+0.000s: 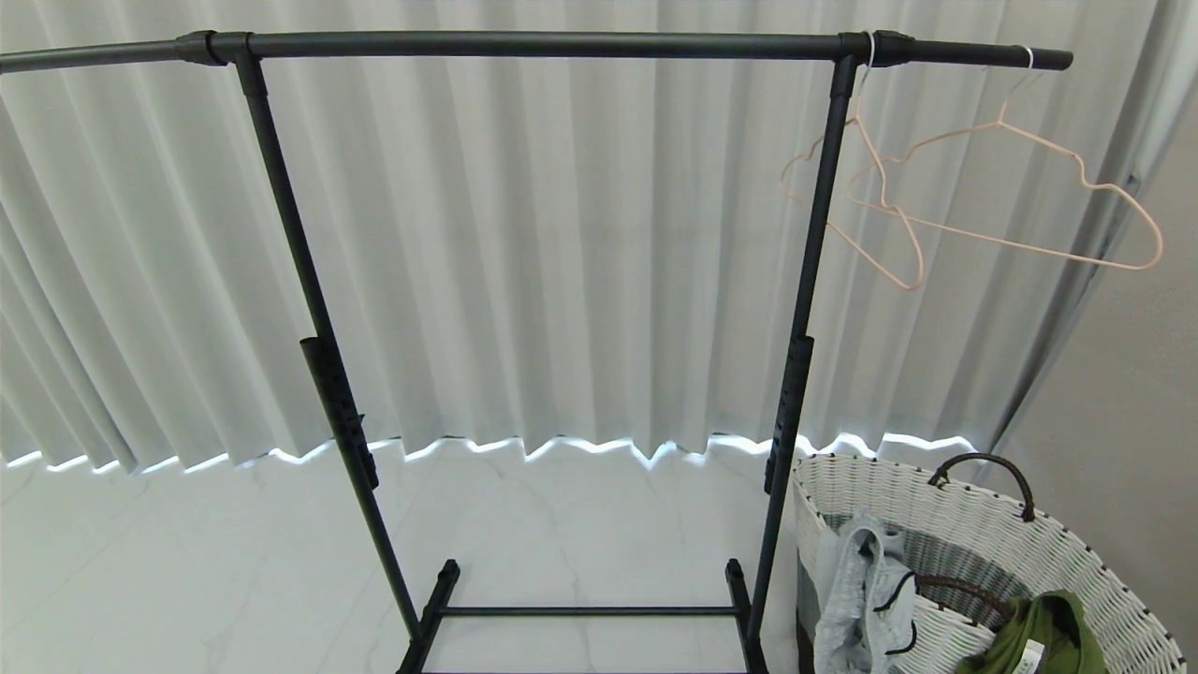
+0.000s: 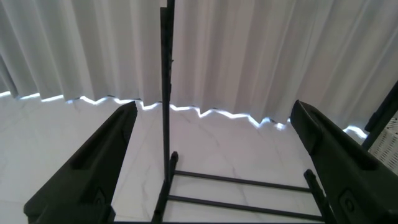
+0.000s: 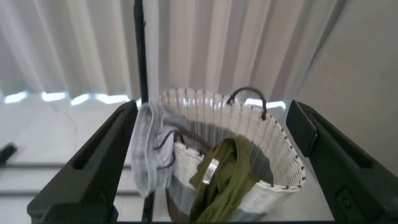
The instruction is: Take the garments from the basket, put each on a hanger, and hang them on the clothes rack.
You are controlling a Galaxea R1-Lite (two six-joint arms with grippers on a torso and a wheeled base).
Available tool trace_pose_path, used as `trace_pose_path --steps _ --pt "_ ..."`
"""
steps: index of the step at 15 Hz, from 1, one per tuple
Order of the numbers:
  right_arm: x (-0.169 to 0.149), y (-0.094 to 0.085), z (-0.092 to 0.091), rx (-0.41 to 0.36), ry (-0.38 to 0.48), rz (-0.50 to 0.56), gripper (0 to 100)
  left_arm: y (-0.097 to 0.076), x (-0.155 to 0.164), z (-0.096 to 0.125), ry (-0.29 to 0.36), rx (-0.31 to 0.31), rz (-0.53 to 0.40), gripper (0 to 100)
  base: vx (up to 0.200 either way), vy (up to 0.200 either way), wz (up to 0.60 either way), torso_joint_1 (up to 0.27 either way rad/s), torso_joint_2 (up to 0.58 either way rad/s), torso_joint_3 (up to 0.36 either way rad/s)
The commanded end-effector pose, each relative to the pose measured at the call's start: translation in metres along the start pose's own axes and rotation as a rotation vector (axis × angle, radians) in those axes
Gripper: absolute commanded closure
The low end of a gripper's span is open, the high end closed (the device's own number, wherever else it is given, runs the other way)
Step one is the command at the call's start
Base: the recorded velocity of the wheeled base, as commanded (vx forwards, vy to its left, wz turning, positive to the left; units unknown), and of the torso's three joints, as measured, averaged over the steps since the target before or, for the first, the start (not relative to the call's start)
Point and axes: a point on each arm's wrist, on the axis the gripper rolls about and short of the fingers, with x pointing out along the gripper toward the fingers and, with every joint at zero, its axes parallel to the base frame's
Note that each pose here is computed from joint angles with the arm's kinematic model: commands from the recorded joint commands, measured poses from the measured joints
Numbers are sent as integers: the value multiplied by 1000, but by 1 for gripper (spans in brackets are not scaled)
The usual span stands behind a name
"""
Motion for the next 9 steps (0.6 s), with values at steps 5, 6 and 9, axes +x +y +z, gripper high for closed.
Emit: trace_pose_path --steps 5,6,9 --pt "128 -10 20 -12 372 -81 0 0 0 0 0 0 0 0 0 0 0 0 0 0" --pt "142 -14 14 -10 419 -97 0 0 0 0 1 0 0 0 0 0 0 0 0 0" --pt "158 -20 -5 -77 557 -109 0 0 0 0 1 0 0 0 0 0 0 0 0 0"
